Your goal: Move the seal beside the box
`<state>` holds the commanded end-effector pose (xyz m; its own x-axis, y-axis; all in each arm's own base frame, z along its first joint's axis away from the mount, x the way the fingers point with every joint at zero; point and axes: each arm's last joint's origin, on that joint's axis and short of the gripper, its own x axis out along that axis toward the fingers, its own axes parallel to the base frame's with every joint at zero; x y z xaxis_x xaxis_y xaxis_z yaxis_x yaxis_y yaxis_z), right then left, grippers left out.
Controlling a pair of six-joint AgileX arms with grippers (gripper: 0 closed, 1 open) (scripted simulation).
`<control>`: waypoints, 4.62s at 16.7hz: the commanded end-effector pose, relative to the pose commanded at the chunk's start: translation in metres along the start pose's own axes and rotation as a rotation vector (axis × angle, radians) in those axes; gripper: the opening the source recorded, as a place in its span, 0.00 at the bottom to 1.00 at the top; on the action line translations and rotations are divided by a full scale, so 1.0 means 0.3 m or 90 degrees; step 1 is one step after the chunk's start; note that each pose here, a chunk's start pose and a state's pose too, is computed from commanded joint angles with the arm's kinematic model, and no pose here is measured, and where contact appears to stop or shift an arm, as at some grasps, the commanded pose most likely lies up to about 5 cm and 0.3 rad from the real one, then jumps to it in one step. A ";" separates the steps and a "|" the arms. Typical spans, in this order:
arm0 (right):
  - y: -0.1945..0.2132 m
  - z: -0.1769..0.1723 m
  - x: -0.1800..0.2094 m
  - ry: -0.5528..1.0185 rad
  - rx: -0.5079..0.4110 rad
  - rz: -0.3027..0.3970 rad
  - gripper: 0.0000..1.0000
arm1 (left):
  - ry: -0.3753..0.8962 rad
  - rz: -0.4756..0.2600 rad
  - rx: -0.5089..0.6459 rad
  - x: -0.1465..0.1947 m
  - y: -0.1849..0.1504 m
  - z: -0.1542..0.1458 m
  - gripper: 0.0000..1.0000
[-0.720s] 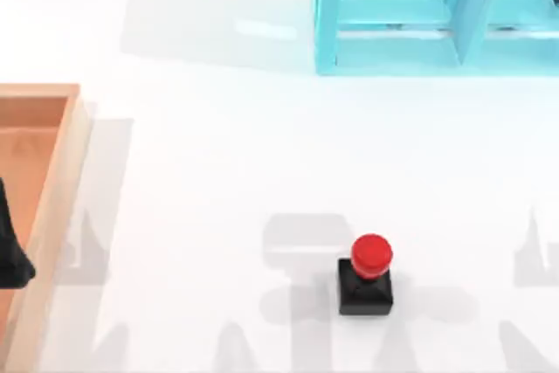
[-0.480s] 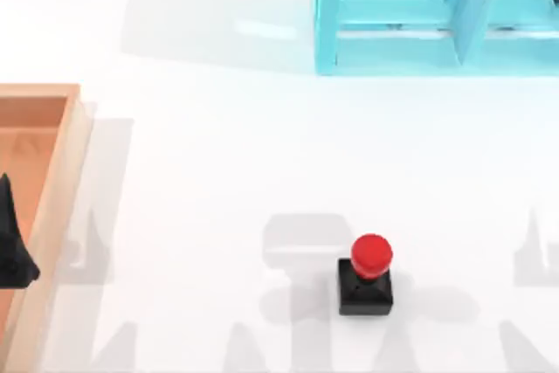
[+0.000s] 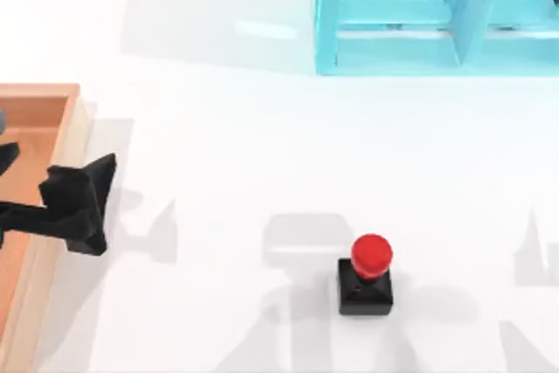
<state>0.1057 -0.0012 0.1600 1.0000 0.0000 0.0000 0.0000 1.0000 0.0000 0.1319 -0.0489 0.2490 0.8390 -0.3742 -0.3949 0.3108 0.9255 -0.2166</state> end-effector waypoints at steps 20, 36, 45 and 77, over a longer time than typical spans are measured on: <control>0.000 0.000 0.000 0.000 0.000 0.000 1.00 | 0.713 0.204 -0.080 0.694 -0.805 0.111 1.00; 0.000 0.000 0.000 0.000 0.000 0.000 1.00 | 0.705 0.233 -0.091 0.793 -0.798 -0.030 1.00; 0.000 0.000 0.000 0.000 0.000 0.000 1.00 | 0.705 0.233 -0.091 0.846 -0.758 -0.183 1.00; 0.000 0.000 0.000 0.000 0.000 0.000 1.00 | 0.704 0.232 -0.091 0.780 -0.794 -0.032 0.00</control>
<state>0.1057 -0.0012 0.1600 1.0000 0.0000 0.0000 0.0000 1.0000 0.0000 0.2500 -0.3575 0.1997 0.0007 -0.0014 -1.0000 0.0201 0.9998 -0.0014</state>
